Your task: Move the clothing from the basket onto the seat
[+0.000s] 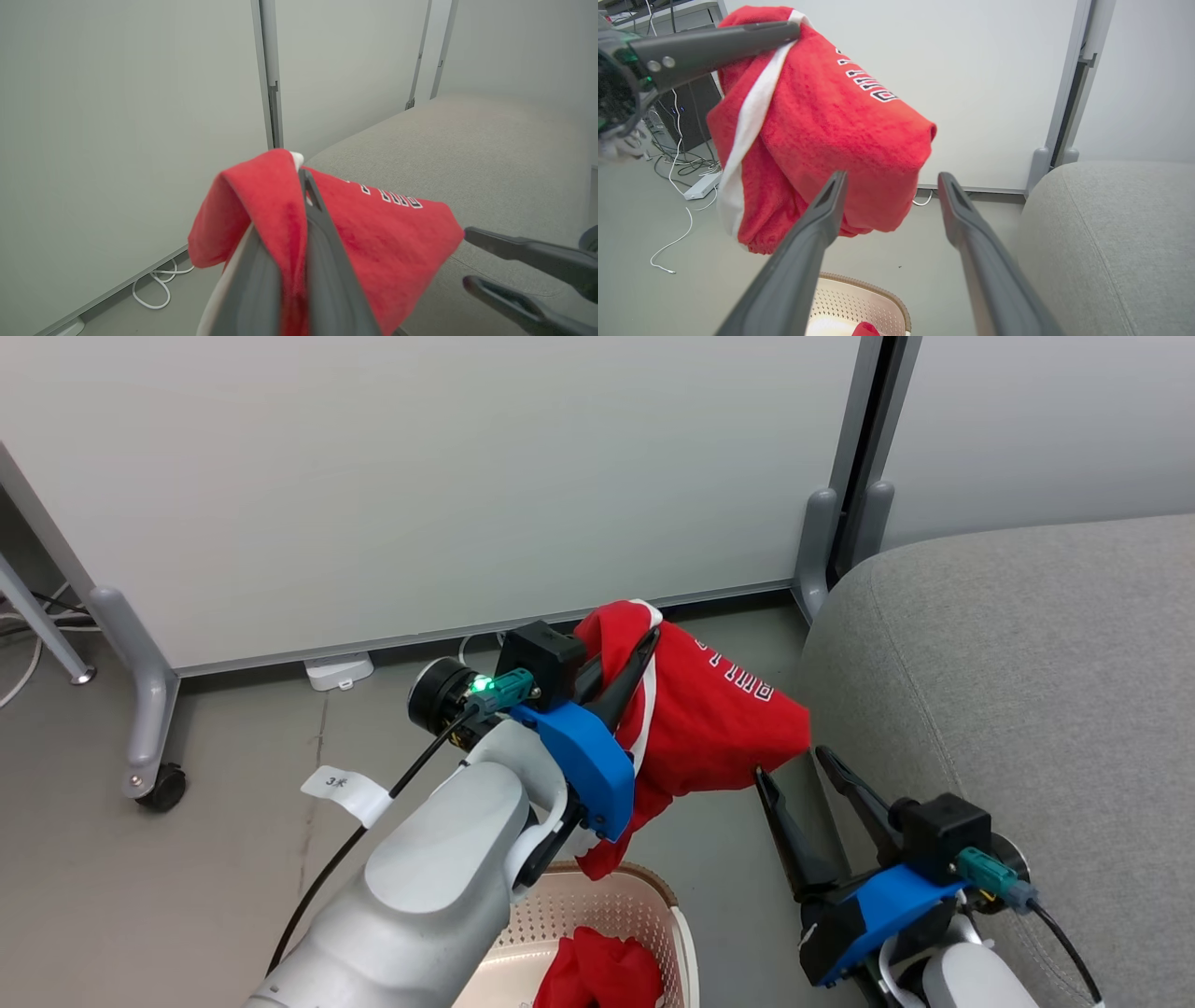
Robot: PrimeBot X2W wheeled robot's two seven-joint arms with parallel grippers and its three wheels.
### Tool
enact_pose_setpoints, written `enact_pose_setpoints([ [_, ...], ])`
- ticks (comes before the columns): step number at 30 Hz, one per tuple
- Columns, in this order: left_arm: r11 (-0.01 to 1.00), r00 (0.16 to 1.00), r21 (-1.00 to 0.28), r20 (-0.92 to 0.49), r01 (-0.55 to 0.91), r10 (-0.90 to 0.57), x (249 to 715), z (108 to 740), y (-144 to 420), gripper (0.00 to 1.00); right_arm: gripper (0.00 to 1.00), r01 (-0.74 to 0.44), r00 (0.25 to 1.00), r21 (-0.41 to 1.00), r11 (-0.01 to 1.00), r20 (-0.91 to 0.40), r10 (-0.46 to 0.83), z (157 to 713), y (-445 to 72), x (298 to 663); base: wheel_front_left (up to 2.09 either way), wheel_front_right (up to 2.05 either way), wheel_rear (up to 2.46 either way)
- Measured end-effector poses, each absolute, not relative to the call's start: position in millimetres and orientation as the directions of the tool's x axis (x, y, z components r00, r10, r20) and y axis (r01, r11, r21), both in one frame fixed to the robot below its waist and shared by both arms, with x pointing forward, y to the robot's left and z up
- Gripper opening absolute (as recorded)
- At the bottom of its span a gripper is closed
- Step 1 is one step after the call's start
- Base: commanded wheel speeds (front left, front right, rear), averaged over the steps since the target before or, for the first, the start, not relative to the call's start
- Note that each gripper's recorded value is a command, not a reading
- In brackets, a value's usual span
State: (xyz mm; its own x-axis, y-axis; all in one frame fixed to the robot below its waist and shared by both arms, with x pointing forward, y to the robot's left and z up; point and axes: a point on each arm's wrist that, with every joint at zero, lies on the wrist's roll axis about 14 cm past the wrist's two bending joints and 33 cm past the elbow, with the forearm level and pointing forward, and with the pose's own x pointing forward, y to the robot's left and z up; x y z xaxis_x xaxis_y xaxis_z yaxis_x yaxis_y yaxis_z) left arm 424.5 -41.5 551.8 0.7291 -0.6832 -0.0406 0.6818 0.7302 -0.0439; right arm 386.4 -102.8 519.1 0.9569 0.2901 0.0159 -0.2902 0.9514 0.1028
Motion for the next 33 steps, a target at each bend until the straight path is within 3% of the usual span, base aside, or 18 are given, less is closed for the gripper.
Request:
enact_pose_setpoints([
  [14,0.71,0.708,-0.047,-0.049,0.703,-0.704,423.4,549.1,-45.5,0.0,1.0,-0.39,0.918,0.06,0.919,-0.049,0.393,509.6,-68.4,416.4,0.0,0.0,0.0],
  [22,0.697,0.696,-0.052,-0.043,0.715,-0.717,421.6,550.0,-50.2,0.0,1.0,-0.475,0.879,0.057,0.878,-0.007,0.476,523.9,-39.7,425.1,0.0,0.0,0.0],
  [24,0.695,0.693,-0.053,-0.043,0.717,-0.719,420.7,550.0,-51.1,0.0,0.34,-0.481,0.876,0.057,0.875,-0.003,0.482,524.6,-37.8,425.5,0.0,0.0,0.0],
  [25,0.694,0.693,-0.053,-0.041,0.718,-0.72,420.5,550.3,-51.3,0.0,0.13,-0.482,0.876,0.057,0.874,-0.004,0.483,524.2,-37.7,425.6,0.0,0.0,0.0],
  [26,0.693,0.692,-0.054,-0.039,0.719,-0.721,420.2,550.5,-51.7,0.0,0.0,-0.479,0.877,0.058,0.876,0.0,0.48,524.1,-38.8,426.1,0.0,0.0,0.0],
  [33,0.695,0.694,-0.053,-0.038,0.717,-0.719,420.6,551.2,-52.0,0.0,0.0,-0.463,0.886,0.068,0.884,0.009,0.464,523.9,-44.9,426.9,0.0,0.0,0.0],
])
